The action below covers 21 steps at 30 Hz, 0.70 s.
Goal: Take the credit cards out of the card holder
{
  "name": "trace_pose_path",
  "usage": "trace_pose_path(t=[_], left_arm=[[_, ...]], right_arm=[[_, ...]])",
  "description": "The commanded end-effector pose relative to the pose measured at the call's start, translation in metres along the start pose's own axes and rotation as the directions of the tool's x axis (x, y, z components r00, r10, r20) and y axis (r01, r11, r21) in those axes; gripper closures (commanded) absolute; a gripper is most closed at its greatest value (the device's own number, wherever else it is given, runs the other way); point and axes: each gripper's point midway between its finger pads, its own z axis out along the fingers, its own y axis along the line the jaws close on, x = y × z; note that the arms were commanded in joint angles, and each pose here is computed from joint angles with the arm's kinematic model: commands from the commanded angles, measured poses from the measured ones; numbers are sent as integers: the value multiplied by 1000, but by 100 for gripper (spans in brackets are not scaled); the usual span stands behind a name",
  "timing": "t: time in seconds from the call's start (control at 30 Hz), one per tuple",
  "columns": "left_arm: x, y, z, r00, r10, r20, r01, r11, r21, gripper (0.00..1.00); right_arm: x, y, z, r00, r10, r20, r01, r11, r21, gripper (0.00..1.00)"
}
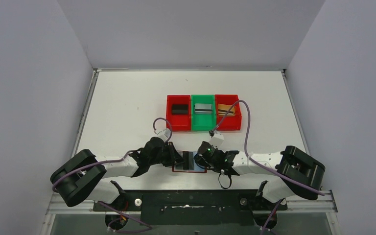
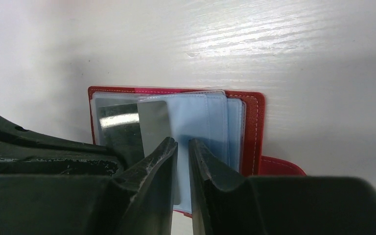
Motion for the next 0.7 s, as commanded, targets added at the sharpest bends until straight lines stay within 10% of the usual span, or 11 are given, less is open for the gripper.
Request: trace_pose_path(t=[0.0, 0.23, 0.67], left_arm=[[-8, -11, 1, 999, 38, 26, -39, 998, 40, 88], [-1, -26, 9, 1000, 12, -23, -9, 991, 134, 81], [-10, 5, -2, 999, 17, 40, -16, 999, -33, 100]], right_arm=[[5, -15, 3, 1000, 27, 5, -27, 998, 50, 82], [17, -27, 9, 998, 67, -15, -66, 995, 72, 82], [6, -32, -1, 997, 71, 30, -73, 995, 70, 82]])
